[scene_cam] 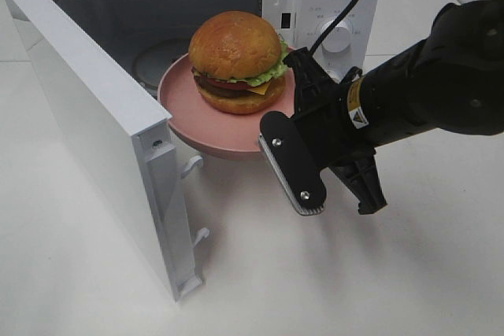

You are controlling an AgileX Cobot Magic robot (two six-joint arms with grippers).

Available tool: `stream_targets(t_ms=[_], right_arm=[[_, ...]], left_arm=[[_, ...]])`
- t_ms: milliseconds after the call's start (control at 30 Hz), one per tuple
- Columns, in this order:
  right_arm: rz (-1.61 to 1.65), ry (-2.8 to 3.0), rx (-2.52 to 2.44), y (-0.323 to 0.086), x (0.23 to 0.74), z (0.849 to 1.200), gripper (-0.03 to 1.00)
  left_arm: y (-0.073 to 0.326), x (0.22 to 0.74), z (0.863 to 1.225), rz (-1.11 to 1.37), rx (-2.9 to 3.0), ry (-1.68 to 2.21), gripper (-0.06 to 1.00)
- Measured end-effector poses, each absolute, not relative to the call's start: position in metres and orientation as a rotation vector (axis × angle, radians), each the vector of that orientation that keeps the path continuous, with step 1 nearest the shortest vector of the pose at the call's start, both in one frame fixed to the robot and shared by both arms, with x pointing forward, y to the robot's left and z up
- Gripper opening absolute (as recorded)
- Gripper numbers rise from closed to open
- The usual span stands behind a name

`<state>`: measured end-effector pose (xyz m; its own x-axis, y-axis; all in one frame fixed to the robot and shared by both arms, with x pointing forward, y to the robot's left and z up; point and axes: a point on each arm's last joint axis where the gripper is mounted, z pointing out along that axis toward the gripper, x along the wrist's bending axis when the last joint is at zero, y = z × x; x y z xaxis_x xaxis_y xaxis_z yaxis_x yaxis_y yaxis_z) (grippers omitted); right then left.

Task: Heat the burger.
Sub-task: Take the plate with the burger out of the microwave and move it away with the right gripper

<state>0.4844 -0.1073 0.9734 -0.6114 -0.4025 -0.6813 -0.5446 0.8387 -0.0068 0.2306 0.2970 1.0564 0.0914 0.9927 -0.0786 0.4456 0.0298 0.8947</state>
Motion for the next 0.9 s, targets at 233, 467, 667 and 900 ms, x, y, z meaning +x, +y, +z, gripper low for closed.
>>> stream_targets(t_ms=[233,467,667,900], right_arm=[[0.225,2.338,-0.617,-0.125,0.469,0.983,0.09],[0.167,2.392,-0.525,-0.152,0.444,0.994,0.09],[0.141,2.415,-0.444,-0.17,0.43,1.0,0.09],[0.132,2.417,-0.362,-0.19,0.409,1.007,0.09]], left_arm=[[0.297,0.231,1.056,0.833,1.541,1.476,0.99],[0.297,0.231,1.056,0.833,1.541,1.476,0.99],[0.297,0.231,1.056,0.833,1.541,1.476,0.99],[0.297,0.231,1.056,0.833,1.541,1.476,0.99]])
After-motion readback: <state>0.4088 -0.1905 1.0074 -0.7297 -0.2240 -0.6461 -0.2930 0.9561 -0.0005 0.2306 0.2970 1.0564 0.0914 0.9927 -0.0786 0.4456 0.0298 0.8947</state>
